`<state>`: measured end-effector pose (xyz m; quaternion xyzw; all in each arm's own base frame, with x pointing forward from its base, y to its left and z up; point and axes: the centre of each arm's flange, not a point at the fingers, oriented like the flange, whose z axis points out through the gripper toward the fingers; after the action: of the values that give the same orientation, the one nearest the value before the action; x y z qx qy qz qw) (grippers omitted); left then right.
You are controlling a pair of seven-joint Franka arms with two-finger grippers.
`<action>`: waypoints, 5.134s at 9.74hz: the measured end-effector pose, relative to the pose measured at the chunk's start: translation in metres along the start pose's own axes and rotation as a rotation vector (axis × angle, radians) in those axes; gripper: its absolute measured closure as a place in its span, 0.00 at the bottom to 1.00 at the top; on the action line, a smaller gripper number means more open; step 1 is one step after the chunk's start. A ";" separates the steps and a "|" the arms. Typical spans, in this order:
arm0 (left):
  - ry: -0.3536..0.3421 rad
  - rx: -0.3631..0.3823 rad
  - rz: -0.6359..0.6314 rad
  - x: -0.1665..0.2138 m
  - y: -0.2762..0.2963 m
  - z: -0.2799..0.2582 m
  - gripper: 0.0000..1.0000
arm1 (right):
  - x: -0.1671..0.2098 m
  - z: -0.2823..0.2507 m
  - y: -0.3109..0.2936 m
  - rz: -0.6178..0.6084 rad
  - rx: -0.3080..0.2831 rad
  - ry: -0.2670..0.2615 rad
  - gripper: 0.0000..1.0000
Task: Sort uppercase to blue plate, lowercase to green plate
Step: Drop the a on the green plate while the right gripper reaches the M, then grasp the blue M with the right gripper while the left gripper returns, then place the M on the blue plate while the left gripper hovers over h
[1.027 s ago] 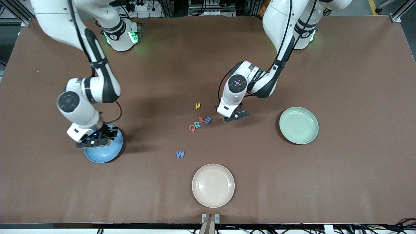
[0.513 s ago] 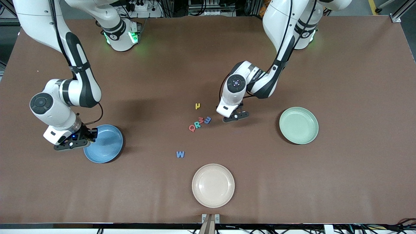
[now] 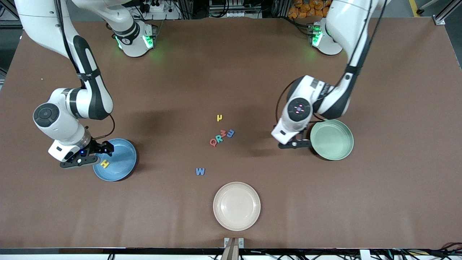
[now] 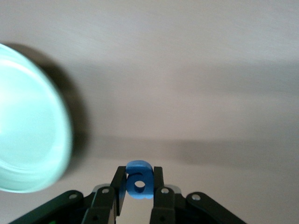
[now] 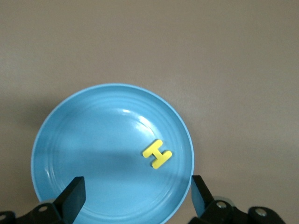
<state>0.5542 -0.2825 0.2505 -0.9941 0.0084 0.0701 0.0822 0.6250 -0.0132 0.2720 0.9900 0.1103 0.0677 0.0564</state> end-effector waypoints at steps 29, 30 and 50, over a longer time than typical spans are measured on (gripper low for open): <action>0.363 -0.113 0.012 -0.057 0.222 -0.006 0.00 | 0.128 0.067 -0.365 0.392 0.155 -0.052 0.00; 0.380 -0.099 0.036 -0.058 0.224 -0.001 0.00 | 0.127 0.068 -0.367 0.390 0.154 -0.054 0.02; 0.226 -0.212 -0.165 -0.117 0.288 0.038 0.00 | 0.093 0.041 -0.053 0.097 -0.006 -0.191 0.59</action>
<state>0.4248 -0.5595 0.1831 -0.9961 -0.0715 -0.0484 -0.0190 0.7096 0.0550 0.2365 0.9959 0.0563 -0.0242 0.0663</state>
